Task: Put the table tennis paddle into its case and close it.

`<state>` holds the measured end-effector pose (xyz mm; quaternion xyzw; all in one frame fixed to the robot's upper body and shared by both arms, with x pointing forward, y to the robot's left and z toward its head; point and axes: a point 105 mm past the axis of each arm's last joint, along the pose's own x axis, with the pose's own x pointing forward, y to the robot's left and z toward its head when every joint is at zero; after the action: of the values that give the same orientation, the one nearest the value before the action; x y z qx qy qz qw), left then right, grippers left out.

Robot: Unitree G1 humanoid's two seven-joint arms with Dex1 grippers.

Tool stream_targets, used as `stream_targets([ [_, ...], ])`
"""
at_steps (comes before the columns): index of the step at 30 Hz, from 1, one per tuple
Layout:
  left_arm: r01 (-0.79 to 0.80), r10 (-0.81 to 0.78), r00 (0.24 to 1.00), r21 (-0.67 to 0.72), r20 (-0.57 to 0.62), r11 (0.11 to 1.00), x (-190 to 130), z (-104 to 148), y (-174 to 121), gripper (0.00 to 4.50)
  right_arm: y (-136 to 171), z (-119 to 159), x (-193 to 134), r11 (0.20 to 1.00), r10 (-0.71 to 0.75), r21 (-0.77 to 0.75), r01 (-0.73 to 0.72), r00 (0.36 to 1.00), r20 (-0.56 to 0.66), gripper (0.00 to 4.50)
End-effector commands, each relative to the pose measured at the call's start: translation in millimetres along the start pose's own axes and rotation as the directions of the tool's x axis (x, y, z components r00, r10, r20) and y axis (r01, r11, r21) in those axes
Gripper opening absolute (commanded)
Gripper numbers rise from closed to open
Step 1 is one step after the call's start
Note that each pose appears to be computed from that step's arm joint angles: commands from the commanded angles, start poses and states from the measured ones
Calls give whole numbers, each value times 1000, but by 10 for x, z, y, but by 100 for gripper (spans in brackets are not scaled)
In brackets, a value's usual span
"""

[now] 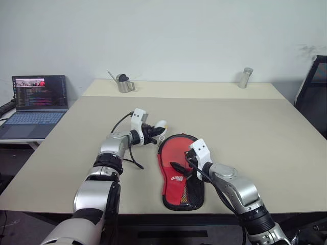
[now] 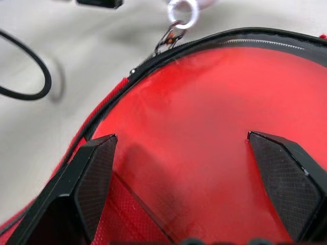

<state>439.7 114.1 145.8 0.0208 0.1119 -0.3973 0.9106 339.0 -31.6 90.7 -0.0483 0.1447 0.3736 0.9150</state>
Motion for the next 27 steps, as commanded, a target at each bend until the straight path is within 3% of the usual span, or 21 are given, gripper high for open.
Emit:
stream_targets([
  [1, 9, -4, 1000, 176, -30, 984, 144, 164, -80, 36, 3, -355, 4, 999, -6, 42, 12, 991, -134, 450],
  [7, 1, 31, 996, 380, -80, 925, 398, 159, -236, 36, 68, -401, -11, 998, -2, 57, 10, 989, -147, 450],
  [11, -50, 85, 995, 487, -50, 872, 528, 228, -311, 36, 114, -464, -40, 997, -6, 77, 19, 986, -165, 450],
  [27, -187, 234, 972, 675, 22, 714, 545, 437, -209, 36, 199, -615, -168, 990, -36, 126, 63, 978, -207, 450],
])
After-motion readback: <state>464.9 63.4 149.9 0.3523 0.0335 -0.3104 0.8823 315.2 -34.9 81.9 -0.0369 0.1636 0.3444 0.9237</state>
